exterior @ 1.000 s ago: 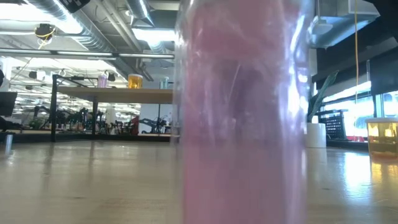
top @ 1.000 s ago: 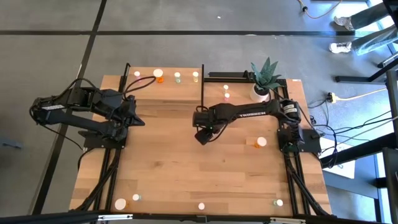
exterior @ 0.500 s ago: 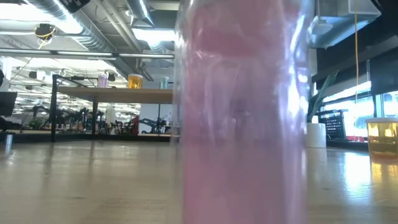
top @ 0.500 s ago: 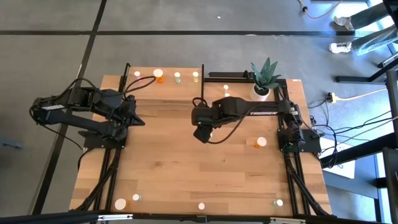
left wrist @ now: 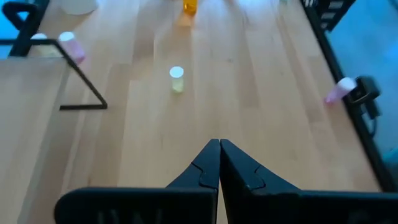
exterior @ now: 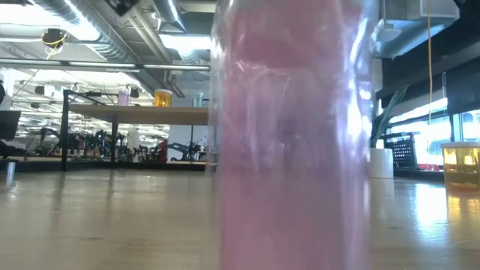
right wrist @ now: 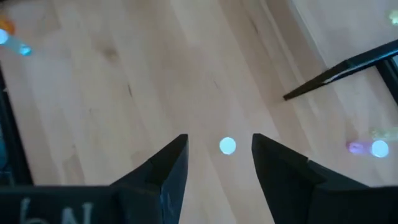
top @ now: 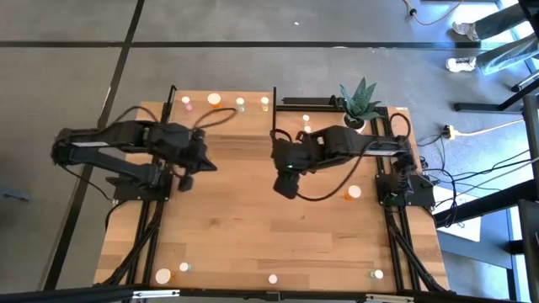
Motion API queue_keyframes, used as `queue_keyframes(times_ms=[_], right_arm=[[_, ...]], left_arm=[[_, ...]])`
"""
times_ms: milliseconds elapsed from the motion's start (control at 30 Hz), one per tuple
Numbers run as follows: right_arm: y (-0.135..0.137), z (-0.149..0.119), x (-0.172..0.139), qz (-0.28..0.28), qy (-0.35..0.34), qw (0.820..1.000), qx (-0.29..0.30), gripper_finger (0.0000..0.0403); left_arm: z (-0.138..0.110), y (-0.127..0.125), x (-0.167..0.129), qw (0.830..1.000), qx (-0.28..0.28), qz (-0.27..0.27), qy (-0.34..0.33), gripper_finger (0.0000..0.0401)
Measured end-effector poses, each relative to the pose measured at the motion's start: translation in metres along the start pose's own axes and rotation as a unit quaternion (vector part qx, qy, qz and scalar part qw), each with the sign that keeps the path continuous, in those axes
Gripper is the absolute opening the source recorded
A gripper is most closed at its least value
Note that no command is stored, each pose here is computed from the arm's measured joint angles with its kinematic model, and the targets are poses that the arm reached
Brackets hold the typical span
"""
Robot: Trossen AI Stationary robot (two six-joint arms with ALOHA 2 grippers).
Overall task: Pick and place medicine bottles onto shelf by color
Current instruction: Put the bottom yellow pill bottle on the shelf aligned with the other yellow pill bottle
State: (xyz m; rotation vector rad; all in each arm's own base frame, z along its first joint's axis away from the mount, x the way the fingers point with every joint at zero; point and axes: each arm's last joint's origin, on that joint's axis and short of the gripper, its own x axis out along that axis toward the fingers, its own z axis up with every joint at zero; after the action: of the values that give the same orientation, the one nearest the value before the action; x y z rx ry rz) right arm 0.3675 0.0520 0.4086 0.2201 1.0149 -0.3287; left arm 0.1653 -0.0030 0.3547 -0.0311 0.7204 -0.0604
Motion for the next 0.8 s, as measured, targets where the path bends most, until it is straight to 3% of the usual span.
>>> queue_keyframes(times_ms=[367,800], right_arm=[[0.000,-0.020,-0.054,0.038,-0.036,0.998,-0.028,0.0179],[0.005,-0.033,-0.072,0.056,-0.036,0.997,-0.049,0.0179]], left_arm=[[0.031,0.005,0.082,0.996,0.088,0.000,-0.003,0.0000],[0.043,0.009,0.162,0.995,0.093,-0.003,-0.026,0.0000]])
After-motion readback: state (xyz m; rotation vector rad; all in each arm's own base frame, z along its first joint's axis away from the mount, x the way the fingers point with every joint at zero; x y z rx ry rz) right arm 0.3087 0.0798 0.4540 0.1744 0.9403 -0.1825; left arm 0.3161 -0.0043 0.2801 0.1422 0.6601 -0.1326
